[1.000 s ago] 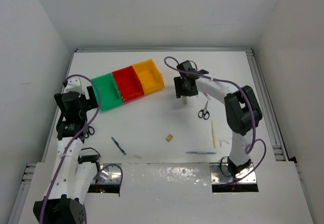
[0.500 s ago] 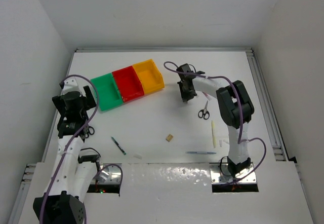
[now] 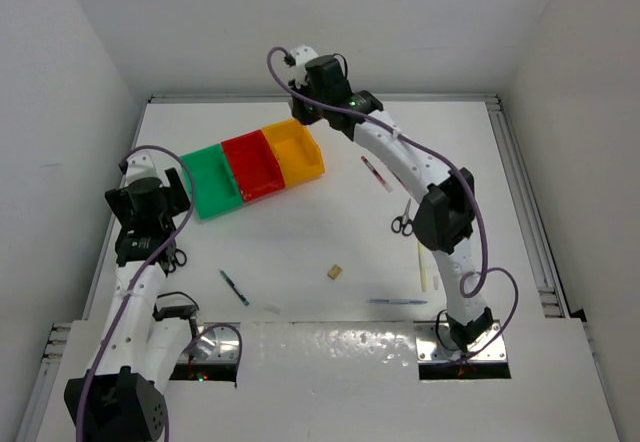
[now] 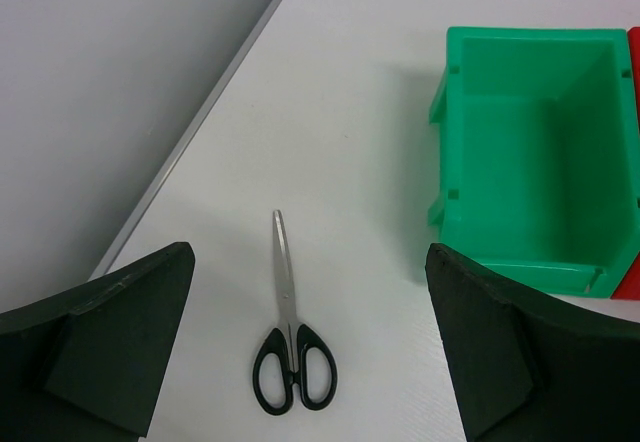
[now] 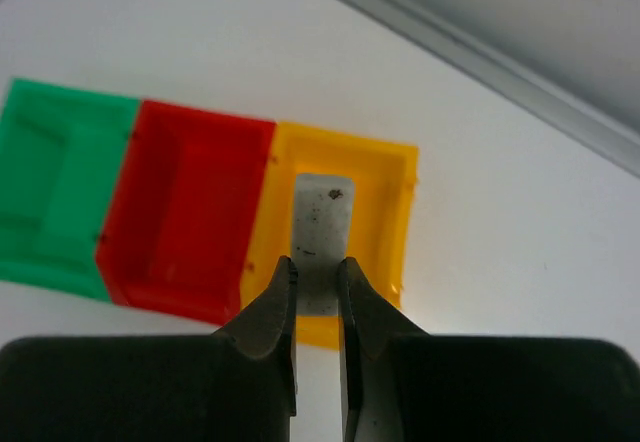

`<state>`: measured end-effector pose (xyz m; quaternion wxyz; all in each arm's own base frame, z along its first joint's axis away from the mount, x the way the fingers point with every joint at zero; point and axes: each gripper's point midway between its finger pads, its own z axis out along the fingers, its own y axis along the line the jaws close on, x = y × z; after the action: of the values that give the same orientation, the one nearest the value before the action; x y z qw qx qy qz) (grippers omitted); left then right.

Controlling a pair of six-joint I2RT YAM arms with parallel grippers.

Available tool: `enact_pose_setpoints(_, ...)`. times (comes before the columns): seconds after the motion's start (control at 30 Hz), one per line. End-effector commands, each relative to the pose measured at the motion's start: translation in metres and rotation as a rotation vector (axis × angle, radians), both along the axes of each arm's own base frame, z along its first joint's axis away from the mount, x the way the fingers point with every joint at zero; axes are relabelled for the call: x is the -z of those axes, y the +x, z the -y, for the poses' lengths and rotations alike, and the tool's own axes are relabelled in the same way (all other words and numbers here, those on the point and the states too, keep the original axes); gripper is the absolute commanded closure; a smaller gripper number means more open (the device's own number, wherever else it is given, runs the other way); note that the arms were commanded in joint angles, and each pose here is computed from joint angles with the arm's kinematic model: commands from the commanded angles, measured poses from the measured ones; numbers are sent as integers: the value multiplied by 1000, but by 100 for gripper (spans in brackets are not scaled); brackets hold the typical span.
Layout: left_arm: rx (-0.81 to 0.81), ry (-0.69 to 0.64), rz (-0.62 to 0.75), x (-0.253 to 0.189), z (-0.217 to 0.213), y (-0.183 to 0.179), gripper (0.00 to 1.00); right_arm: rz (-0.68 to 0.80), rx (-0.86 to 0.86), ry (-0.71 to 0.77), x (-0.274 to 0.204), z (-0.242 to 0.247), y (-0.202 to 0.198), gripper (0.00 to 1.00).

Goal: Sort the stationery into containers
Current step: Place the stationery in the storage box.

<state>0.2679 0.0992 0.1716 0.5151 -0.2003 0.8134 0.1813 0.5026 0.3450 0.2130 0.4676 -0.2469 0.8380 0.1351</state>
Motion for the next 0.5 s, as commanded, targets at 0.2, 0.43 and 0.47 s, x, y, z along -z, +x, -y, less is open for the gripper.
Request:
enact_pose_setpoints(0.2,-39,15,36,-9,-8,1,1,-39,-2,119,68,-45,30,100)
enact_pose_setpoints(0.43,-32,0,43,-4,-5,2,1,-73,12,47,109,-41,32,100)
enact_pose_setpoints(0.47,-31,-2,48,-3,-5,2,1,-80,21,31,116,-39,31,100)
